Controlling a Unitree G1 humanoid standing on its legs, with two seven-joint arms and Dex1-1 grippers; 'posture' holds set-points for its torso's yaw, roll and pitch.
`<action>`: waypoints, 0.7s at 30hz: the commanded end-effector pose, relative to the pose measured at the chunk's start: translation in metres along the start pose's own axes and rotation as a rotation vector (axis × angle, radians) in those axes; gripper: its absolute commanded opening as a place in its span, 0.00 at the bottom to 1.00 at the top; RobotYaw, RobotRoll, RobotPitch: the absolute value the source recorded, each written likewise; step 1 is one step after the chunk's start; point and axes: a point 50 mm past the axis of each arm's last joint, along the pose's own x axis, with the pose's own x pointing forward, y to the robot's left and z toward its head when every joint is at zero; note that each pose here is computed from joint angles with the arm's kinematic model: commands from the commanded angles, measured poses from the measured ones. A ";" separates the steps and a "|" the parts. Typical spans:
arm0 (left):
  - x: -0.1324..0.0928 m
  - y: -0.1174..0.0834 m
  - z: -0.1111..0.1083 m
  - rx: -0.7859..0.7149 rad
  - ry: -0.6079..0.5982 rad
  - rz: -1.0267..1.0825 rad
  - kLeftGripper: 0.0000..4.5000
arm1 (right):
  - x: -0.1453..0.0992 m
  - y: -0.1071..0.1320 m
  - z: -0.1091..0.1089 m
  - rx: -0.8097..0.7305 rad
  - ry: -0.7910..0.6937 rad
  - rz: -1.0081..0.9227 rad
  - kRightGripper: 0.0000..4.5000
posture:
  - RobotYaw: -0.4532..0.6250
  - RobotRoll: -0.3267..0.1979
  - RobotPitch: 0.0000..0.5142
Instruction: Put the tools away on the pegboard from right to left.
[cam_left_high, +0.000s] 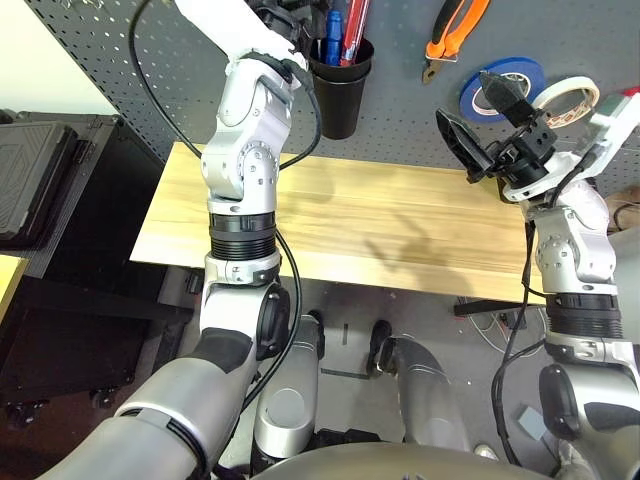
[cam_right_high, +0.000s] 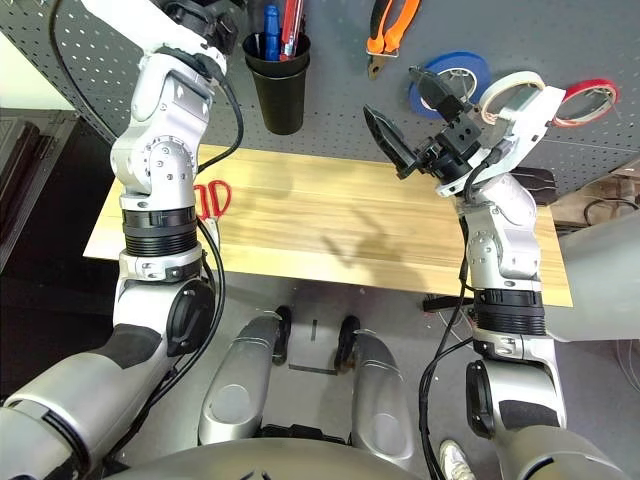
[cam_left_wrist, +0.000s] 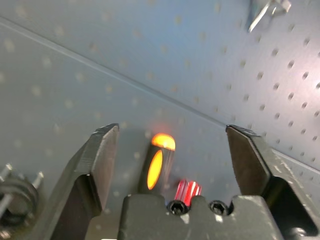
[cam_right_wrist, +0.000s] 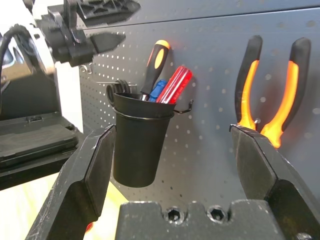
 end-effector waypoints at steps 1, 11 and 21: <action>-0.008 0.005 0.011 0.032 -0.023 -0.004 0.99 | -0.005 0.003 -0.007 0.011 0.035 0.012 1.00 | 0.62 0.62 0.48; -0.058 0.027 0.009 0.274 0.136 -0.020 0.99 | -0.020 0.017 -0.029 0.087 0.253 0.115 1.00 | 0.66 0.62 0.52; -0.125 0.062 -0.035 0.381 0.474 0.161 0.99 | -0.040 0.036 -0.066 0.125 0.507 0.203 1.00 | 0.71 0.62 0.54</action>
